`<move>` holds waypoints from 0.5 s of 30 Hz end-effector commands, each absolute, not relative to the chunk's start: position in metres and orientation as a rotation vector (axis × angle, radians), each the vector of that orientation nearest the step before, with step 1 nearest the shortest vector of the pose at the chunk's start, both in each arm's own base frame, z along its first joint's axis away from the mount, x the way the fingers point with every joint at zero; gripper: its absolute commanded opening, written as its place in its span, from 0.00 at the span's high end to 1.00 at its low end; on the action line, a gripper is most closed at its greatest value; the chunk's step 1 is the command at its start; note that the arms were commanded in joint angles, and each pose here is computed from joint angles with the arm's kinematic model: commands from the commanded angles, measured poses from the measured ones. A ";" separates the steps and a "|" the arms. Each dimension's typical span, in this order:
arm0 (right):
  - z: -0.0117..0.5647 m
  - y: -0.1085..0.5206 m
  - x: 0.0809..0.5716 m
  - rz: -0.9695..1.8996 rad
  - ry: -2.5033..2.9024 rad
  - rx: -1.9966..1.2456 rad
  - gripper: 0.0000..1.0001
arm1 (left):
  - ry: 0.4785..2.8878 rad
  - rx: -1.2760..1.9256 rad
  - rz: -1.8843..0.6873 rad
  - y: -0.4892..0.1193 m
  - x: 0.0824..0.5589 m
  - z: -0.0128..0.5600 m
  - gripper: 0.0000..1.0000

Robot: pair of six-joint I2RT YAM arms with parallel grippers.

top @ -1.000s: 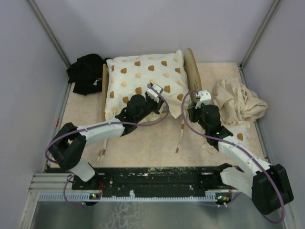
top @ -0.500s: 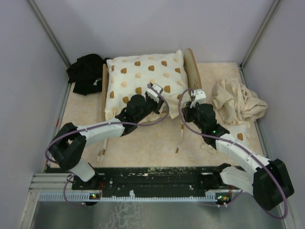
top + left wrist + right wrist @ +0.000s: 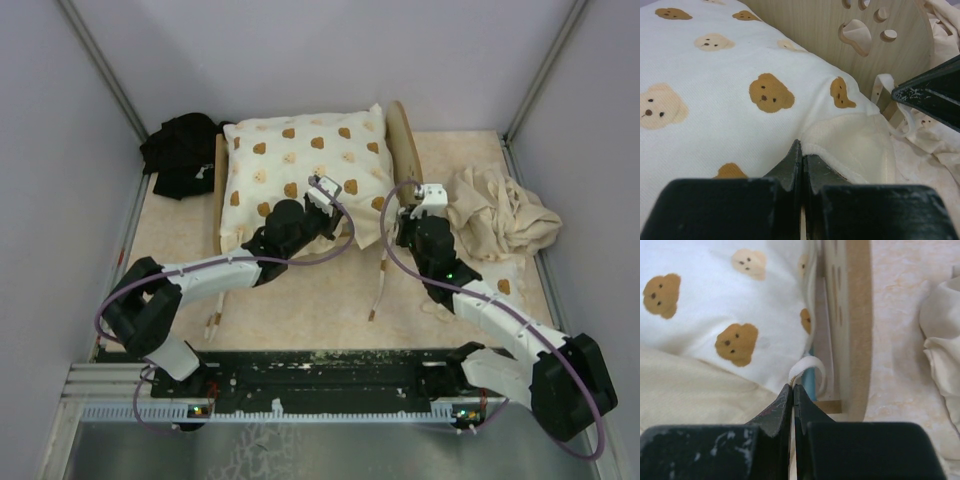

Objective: Set up the pet bed

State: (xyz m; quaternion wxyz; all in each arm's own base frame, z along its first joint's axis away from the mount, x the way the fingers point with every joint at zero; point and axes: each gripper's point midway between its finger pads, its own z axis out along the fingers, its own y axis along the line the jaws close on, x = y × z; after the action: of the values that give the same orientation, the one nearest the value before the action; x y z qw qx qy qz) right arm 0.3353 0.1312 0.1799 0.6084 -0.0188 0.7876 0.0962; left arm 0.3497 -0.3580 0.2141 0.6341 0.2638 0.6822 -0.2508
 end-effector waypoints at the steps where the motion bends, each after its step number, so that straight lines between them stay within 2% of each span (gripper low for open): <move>1: 0.241 0.114 0.350 0.192 1.642 0.162 1.00 | 1.528 0.573 -0.598 -0.359 0.348 0.224 1.00; 8: 0.206 0.117 0.348 0.161 1.760 0.168 1.00 | 1.521 0.569 -0.605 -0.360 0.349 0.227 1.00; 12: 0.204 0.104 0.337 0.102 1.813 0.207 0.85 | 1.522 0.570 -0.607 -0.361 0.349 0.226 1.00; 15: 0.213 0.083 0.328 0.008 1.816 0.268 0.86 | 1.522 0.568 -0.610 -0.361 0.349 0.226 1.00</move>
State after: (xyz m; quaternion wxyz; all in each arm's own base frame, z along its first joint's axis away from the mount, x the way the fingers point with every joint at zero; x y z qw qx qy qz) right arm 0.3340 0.1034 0.1742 0.5885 0.0651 0.8053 0.0320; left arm 0.3496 -0.3584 0.2156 0.6357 0.2599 0.6807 -0.2549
